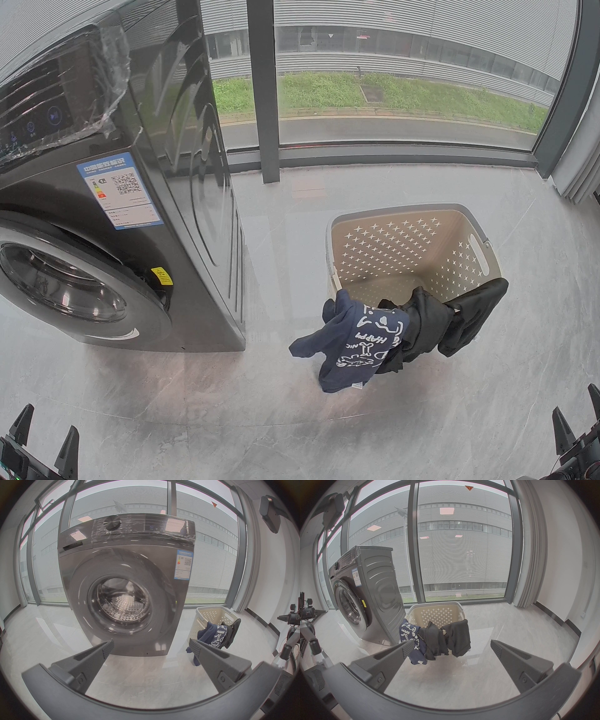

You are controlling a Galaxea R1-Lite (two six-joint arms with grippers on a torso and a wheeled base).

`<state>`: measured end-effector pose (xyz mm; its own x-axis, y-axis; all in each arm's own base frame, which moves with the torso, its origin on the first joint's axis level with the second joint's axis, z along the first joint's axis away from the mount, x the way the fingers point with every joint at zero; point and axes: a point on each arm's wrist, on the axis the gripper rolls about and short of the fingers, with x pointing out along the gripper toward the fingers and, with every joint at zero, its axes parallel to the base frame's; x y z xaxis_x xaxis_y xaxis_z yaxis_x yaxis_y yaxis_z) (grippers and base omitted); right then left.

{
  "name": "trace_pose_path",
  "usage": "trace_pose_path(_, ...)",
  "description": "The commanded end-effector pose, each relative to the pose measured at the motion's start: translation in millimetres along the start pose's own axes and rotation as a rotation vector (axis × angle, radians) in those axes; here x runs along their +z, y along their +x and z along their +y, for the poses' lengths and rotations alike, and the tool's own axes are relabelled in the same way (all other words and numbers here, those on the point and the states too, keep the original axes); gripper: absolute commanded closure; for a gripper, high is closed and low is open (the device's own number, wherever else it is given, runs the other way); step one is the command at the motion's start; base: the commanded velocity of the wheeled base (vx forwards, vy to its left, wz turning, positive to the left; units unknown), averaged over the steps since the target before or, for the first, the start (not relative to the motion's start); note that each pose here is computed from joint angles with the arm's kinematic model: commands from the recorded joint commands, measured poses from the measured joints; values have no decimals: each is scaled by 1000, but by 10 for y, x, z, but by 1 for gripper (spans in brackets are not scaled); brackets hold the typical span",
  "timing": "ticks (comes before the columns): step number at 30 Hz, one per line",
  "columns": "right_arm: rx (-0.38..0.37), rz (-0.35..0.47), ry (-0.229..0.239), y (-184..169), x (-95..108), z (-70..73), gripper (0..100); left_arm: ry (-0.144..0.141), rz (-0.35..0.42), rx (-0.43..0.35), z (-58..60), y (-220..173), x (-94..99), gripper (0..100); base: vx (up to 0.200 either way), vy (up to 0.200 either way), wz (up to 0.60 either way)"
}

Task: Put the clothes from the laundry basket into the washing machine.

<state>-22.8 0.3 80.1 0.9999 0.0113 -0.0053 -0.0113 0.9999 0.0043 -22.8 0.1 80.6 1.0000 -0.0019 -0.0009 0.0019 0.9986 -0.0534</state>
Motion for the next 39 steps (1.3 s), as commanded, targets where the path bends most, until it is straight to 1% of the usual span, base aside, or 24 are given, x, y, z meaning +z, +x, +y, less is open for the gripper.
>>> trace_pose_path(1, 1, -1, 0, -1, -48, 0, 0, 0, 11, 1, 3, 8, -41, 0, 0, 200, 0)
trace_pose_path(16, -1, -1, 0, -1, -48, 0, 0, 0, 8, -1, 2, 6, -42, 0, 0, 200, 0)
trace_pose_path(29, -8, 1, 2, 0, -48, -1, 0, 0, 8, 2, 2, 6, -42, 0, 0, 0, 0)
trace_pose_path(35, -8, 1, 3, 0, -48, -2, 0, 0, 8, 2, 2, 6, -42, 0, 0, 0, 600)
trace_pose_path(39, -7, -1, 2, -1, -48, -2, 0, 0, 10, 2, 3, 7, -46, 0, 0, 0, 0)
